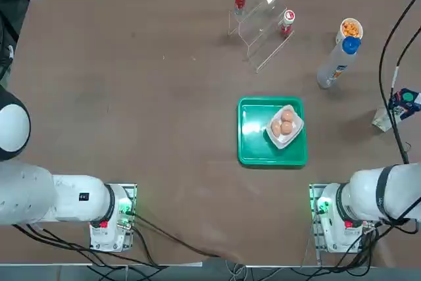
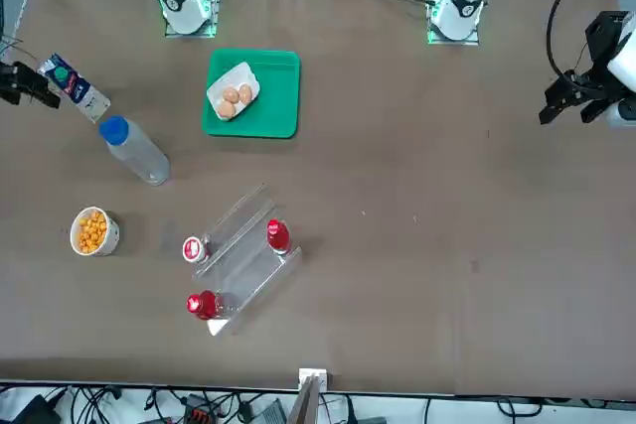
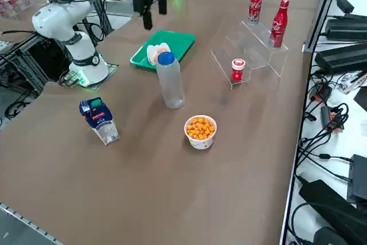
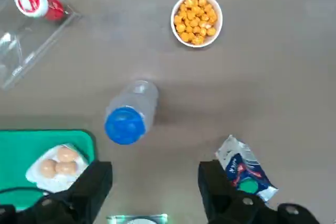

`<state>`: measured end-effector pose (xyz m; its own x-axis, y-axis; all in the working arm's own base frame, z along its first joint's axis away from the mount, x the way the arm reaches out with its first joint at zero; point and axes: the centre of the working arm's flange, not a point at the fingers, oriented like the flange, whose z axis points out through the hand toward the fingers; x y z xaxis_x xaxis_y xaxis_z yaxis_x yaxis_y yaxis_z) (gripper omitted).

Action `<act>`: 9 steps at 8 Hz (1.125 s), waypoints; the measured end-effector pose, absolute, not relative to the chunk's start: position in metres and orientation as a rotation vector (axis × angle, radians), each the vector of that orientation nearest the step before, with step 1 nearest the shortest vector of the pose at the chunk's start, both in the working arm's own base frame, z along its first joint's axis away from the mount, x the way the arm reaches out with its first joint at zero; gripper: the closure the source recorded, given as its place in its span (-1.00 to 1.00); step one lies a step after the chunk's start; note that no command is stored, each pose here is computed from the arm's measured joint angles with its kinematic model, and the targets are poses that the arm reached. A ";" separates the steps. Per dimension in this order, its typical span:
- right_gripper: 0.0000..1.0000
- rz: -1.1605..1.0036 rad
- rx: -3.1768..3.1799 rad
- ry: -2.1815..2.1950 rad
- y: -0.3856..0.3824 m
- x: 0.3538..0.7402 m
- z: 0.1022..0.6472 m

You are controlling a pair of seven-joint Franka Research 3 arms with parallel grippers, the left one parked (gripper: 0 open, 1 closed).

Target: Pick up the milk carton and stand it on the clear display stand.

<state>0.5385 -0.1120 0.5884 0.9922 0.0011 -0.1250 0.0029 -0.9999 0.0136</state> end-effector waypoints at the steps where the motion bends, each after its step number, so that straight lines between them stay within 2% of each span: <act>1: -1.00 -0.231 3.128 0.135 -0.135 0.532 0.578; 5: -1.00 -0.247 3.094 0.723 -0.191 0.507 0.510; 9: -1.00 -0.178 2.990 1.055 -0.209 0.439 0.458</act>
<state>0.4389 -0.2087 0.4578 0.7731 0.6273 -0.0941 0.6235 -0.7788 -0.0688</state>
